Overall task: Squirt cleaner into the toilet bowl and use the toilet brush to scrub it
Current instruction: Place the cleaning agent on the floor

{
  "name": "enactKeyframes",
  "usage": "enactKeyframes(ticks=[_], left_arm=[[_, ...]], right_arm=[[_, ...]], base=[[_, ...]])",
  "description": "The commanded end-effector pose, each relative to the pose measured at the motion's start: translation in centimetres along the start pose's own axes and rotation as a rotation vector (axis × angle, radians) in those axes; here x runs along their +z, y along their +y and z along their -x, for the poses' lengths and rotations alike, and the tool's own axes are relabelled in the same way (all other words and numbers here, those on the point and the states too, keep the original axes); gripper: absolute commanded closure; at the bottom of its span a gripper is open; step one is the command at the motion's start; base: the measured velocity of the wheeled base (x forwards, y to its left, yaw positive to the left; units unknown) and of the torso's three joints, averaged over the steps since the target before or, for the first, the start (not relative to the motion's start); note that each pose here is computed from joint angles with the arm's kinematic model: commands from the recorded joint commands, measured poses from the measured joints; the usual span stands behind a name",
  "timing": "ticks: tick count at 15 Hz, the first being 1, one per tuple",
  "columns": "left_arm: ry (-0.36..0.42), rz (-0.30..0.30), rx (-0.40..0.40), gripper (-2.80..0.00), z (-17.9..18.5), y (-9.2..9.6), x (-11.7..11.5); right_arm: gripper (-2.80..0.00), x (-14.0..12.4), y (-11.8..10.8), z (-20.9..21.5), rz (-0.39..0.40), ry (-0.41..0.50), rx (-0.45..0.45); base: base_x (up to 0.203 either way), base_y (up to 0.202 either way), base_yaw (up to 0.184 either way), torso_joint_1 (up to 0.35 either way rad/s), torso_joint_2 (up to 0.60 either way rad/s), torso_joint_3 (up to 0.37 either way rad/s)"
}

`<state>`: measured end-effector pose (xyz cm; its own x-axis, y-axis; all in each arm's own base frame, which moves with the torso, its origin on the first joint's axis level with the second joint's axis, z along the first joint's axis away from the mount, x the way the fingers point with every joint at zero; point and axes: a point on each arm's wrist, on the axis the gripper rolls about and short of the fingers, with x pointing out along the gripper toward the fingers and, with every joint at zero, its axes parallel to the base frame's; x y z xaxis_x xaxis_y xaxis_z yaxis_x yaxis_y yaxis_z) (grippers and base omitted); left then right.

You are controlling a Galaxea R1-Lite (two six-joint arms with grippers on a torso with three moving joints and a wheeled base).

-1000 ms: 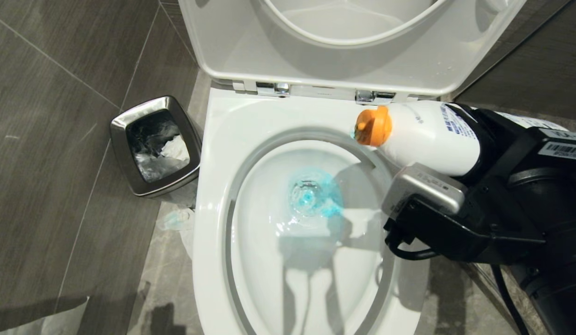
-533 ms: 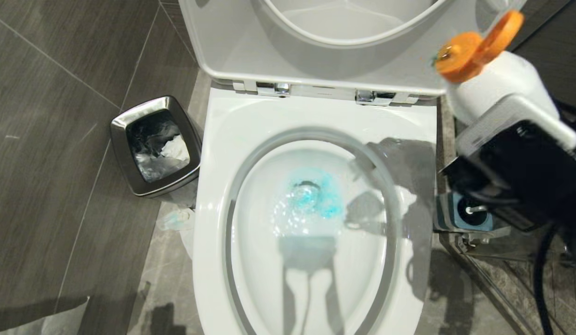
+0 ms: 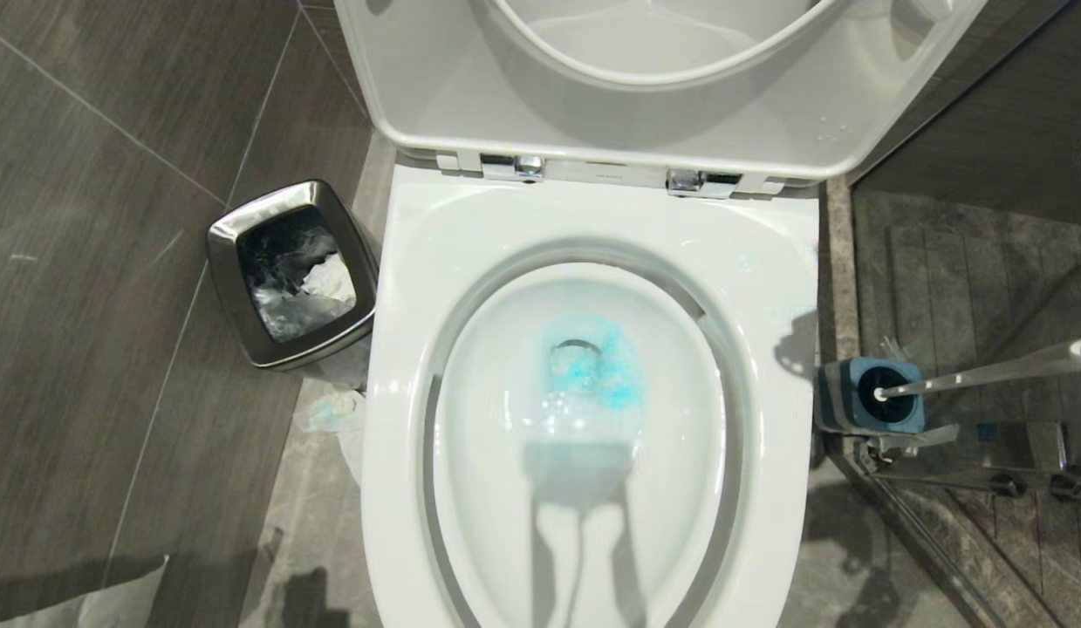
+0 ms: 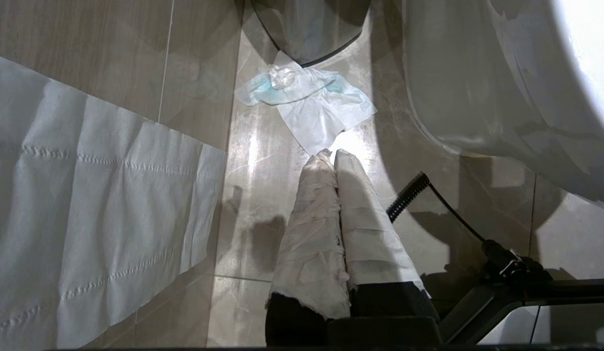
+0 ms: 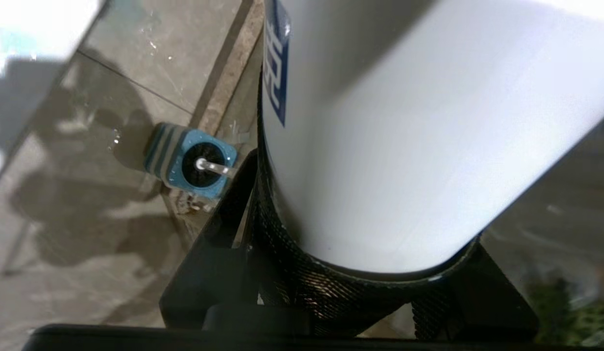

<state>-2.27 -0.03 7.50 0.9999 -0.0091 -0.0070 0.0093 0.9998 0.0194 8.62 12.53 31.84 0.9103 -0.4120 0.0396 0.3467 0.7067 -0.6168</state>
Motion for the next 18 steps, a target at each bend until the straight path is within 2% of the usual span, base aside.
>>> enactKeyframes(ticks=[1, 4, 7, 11, 15, 18], left_arm=[[0.002, 0.0, 0.0, 0.0, 0.0, 0.0, -0.1], [0.001, 0.0, 0.0, 0.0, 0.0, 0.0, 0.0], [0.001, 0.0, 0.0, 0.0, 0.0, 0.0, 0.0], [0.001, 0.0, 0.0, 0.0, 0.0, 0.0, 0.0], [0.001, 0.0, 0.0, 0.0, 0.0, 0.0, 0.0], [0.001, 0.0, 0.0, 0.0, 0.0, 0.0, 0.0]], right_arm=[[0.0, 0.2, -0.8, 0.0, -0.06, 0.008, -0.001], [0.0, 1.2, -1.0, -0.1, -0.184, 0.006, -0.003], [0.0, 2.2, -2.0, -0.1, -0.262, 0.009, -0.008], [0.0, 4.3, -1.4, -0.7, -0.294, 0.021, -0.031], [0.0, 6.8, -0.5, -4.1, -0.299, 0.102, -0.176], [0.0, 8.8, -1.5, -7.2, -0.241, 0.164, -0.291]], base=[[0.0, 0.0, 0.0, 0.0, 0.0, 0.0], [0.0, 0.0, 0.0, 0.0, 0.0, 0.0], [0.0, 0.0, 0.0, 0.0, 0.0, 0.0], [0.0, 0.0, 0.0, 0.0, 0.0, 0.0], [0.0, 0.0, 0.0, 0.0, 0.0, 0.0], [0.0, 0.0, 0.0, 0.0, 0.0, 0.0]])
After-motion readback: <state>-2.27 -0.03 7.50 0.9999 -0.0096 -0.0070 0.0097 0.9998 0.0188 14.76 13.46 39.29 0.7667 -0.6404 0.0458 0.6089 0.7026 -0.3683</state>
